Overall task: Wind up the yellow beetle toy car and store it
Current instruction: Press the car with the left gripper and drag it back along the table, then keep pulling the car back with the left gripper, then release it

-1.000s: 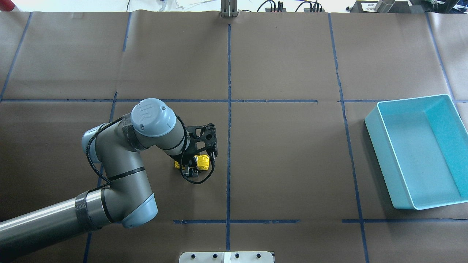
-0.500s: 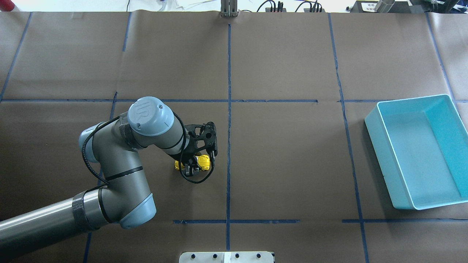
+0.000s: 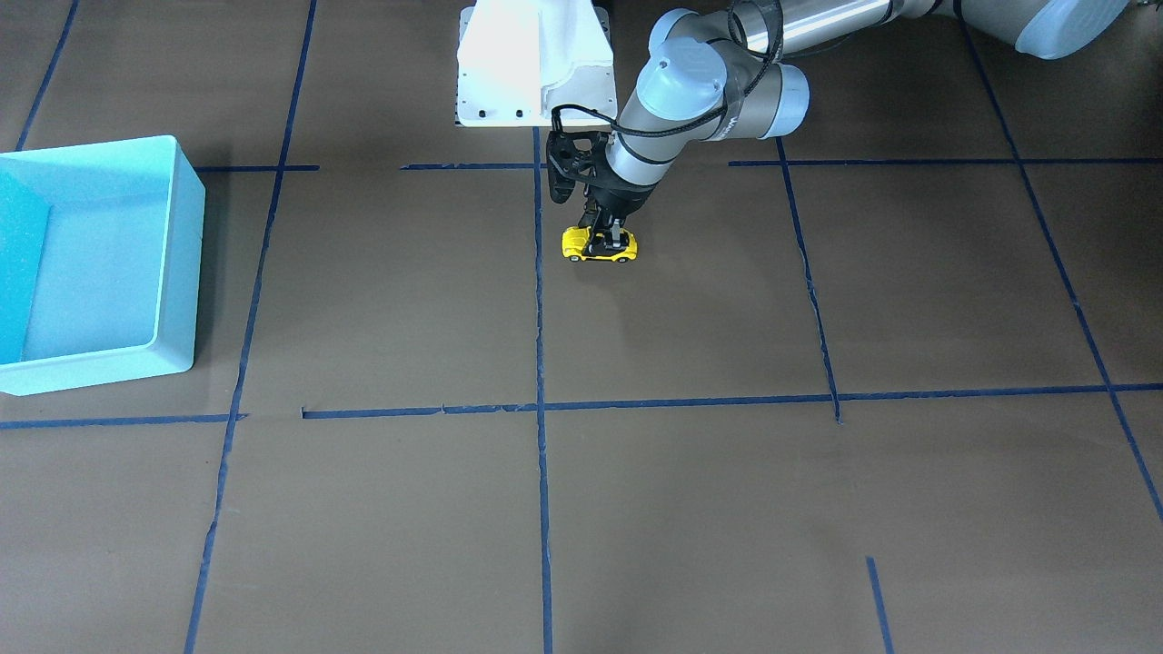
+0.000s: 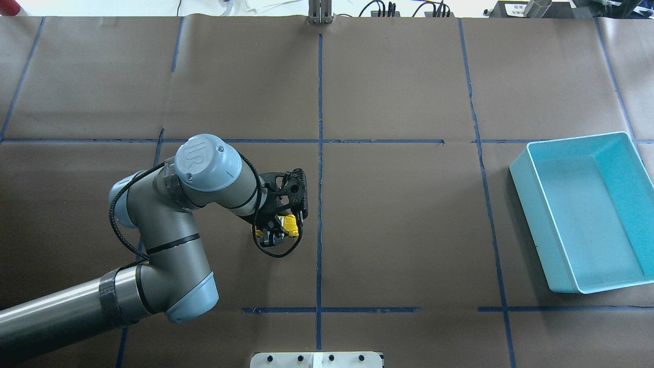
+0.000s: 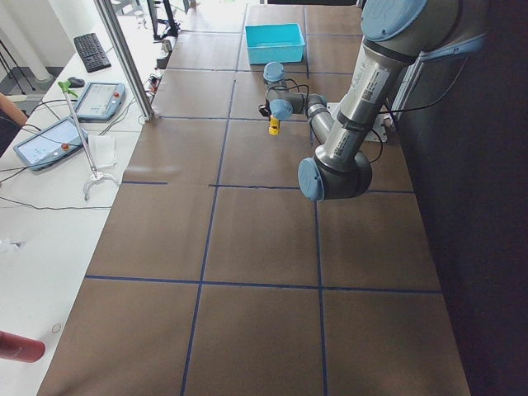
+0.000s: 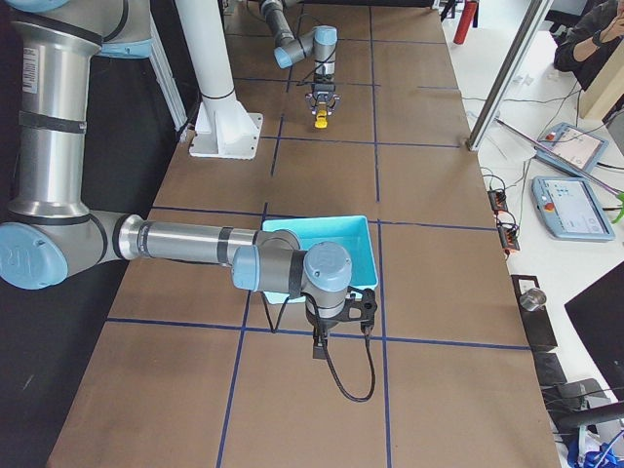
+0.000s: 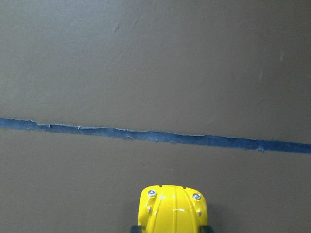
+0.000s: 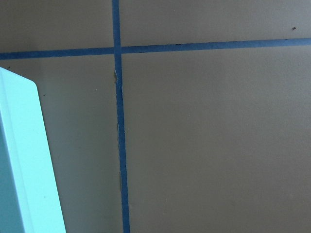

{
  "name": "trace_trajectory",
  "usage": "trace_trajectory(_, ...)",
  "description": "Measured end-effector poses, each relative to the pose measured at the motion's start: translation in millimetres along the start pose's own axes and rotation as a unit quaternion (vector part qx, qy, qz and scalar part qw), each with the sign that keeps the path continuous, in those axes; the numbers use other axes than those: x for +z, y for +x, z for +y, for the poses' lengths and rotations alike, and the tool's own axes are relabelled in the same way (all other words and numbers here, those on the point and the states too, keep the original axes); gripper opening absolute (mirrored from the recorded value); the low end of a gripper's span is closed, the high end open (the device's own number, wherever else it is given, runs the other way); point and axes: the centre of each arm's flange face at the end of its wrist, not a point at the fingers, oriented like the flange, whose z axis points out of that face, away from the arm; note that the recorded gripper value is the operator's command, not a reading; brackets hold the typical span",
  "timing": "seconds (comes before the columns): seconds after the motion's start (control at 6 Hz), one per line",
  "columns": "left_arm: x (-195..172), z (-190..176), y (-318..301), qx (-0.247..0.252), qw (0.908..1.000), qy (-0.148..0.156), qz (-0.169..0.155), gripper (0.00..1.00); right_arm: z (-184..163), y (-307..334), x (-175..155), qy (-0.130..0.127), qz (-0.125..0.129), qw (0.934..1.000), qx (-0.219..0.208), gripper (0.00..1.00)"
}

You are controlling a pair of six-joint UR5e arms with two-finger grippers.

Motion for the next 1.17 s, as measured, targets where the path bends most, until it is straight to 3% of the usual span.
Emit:
trace_trajectory(0.5, 30, -1, 7, 0.023, 0.9988, 0.044, -0.008, 0.04, 0, 1, 1, -0.001, 0.001, 1.0000, 0.002, 1.00)
trace_trajectory(1.17, 32, 20, 5, 0.022, 0.9986, 0.049, 0.004, 0.04, 0, 2, 2, -0.002, 0.001, 1.0000, 0.001, 1.00)
